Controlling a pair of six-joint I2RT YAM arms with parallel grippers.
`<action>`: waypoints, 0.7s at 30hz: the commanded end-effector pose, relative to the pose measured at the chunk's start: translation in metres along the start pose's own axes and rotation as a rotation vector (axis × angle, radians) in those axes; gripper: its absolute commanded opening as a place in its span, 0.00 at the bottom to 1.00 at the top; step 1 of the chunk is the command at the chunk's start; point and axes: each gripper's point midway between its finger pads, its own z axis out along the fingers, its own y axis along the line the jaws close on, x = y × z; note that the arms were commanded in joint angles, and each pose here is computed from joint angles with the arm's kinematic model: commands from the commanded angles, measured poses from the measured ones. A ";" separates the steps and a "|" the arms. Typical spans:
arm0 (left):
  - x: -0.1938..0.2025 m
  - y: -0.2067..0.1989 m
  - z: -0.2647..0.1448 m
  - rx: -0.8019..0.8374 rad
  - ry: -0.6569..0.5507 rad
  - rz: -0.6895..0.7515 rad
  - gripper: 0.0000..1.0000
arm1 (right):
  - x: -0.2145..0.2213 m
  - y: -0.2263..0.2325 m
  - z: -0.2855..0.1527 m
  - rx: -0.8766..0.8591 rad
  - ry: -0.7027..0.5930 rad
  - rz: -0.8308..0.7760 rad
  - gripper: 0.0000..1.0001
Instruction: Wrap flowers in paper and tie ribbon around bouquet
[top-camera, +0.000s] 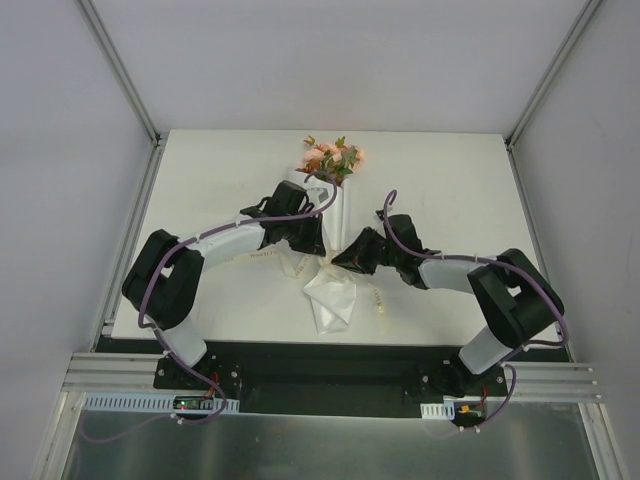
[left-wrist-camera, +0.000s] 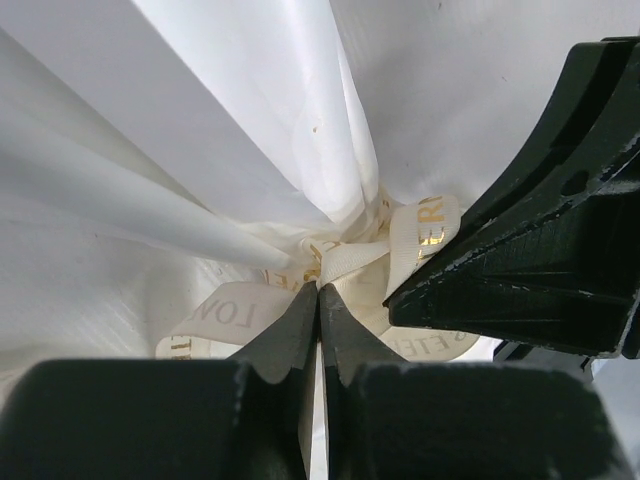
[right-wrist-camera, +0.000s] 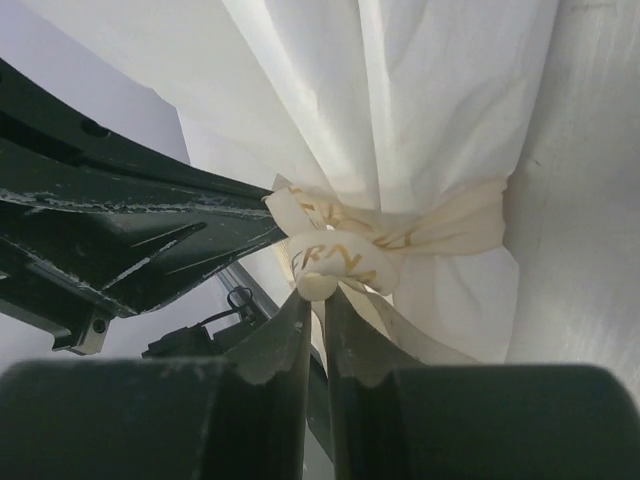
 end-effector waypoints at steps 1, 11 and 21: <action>-0.009 -0.014 -0.011 0.035 -0.050 0.033 0.00 | 0.003 -0.001 -0.007 0.022 0.007 -0.053 0.02; -0.012 -0.023 -0.016 0.073 -0.069 0.027 0.00 | 0.013 -0.012 -0.034 0.123 0.008 -0.147 0.02; -0.010 -0.029 -0.016 0.116 -0.077 0.031 0.00 | -0.026 0.044 -0.062 0.096 0.010 -0.688 0.40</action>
